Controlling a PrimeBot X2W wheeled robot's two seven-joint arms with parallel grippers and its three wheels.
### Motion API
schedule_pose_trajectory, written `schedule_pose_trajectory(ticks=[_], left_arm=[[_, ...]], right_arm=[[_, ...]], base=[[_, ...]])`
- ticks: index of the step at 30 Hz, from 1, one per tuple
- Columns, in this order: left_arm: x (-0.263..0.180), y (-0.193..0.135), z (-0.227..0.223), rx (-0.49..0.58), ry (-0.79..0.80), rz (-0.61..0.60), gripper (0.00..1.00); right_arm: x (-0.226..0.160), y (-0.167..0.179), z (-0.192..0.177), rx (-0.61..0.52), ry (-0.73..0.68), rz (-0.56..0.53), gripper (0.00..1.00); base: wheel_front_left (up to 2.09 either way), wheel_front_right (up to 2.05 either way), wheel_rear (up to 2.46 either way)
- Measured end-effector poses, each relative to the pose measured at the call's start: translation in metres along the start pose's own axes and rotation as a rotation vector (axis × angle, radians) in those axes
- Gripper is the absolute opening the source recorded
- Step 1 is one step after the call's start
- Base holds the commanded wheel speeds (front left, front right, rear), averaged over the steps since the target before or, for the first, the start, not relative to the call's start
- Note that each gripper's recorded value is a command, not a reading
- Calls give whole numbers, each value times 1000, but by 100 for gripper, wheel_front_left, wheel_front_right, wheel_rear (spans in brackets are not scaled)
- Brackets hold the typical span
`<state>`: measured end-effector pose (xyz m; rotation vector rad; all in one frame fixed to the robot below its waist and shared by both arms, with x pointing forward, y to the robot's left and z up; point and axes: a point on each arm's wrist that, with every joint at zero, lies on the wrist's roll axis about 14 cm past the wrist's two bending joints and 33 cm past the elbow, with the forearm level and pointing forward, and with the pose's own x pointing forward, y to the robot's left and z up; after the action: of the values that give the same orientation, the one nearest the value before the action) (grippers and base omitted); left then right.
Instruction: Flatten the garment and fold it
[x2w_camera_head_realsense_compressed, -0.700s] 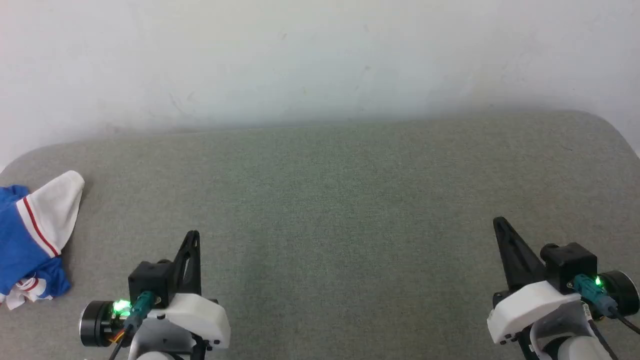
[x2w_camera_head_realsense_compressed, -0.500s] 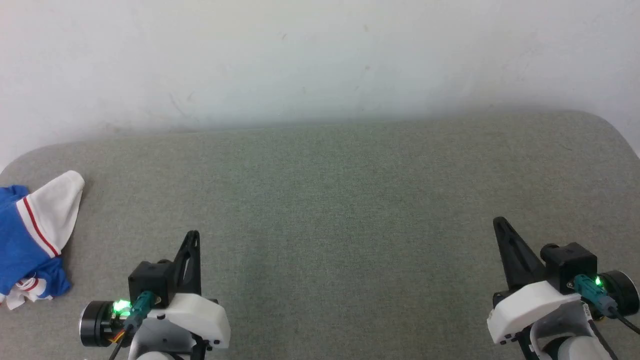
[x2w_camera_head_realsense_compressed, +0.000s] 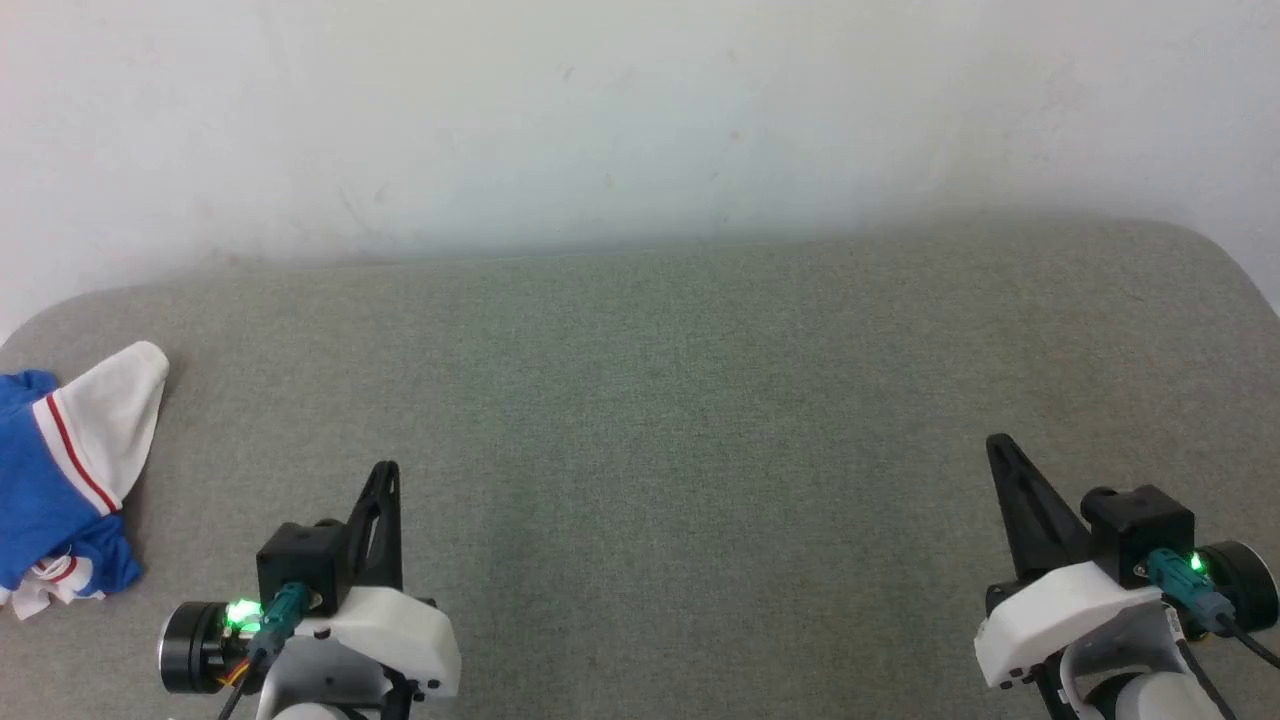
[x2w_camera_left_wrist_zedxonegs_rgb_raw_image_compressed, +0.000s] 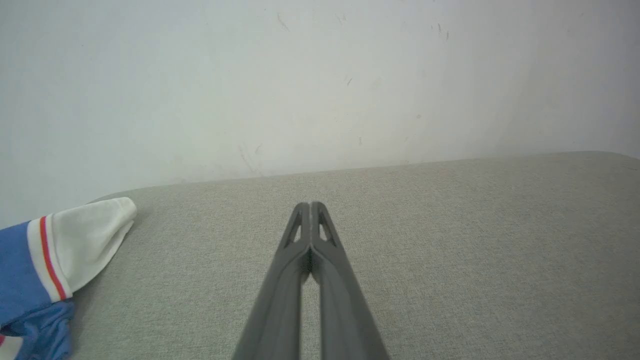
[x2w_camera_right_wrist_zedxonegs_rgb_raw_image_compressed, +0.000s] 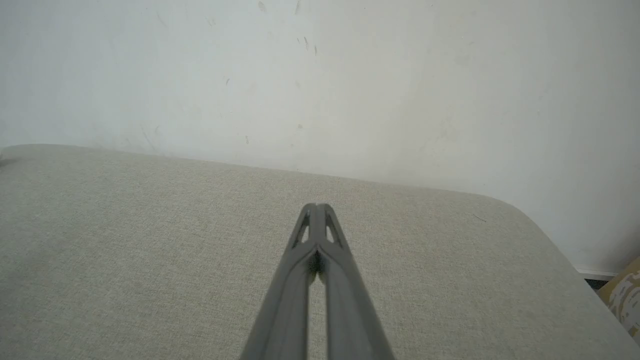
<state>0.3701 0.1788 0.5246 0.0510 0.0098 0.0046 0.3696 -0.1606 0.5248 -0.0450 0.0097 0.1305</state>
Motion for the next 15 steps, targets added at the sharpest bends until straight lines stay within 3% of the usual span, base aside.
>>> schedule_pose_trajectory(ticks=[9, 10, 15], left_arm=[[0, 0, 0, 0, 0, 0, 0], [0, 0, 0, 0, 0, 0, 100], [0, 0, 0, 1, 0, -1, 100]], right_arm=[[0, 0, 0, 0, 0, 0, 0], [0, 0, 0, 0, 0, 0, 100], [0, 0, 0, 0, 0, 0, 100]], base=[[0, 0, 0], [0, 0, 0], [0, 0, 0]])
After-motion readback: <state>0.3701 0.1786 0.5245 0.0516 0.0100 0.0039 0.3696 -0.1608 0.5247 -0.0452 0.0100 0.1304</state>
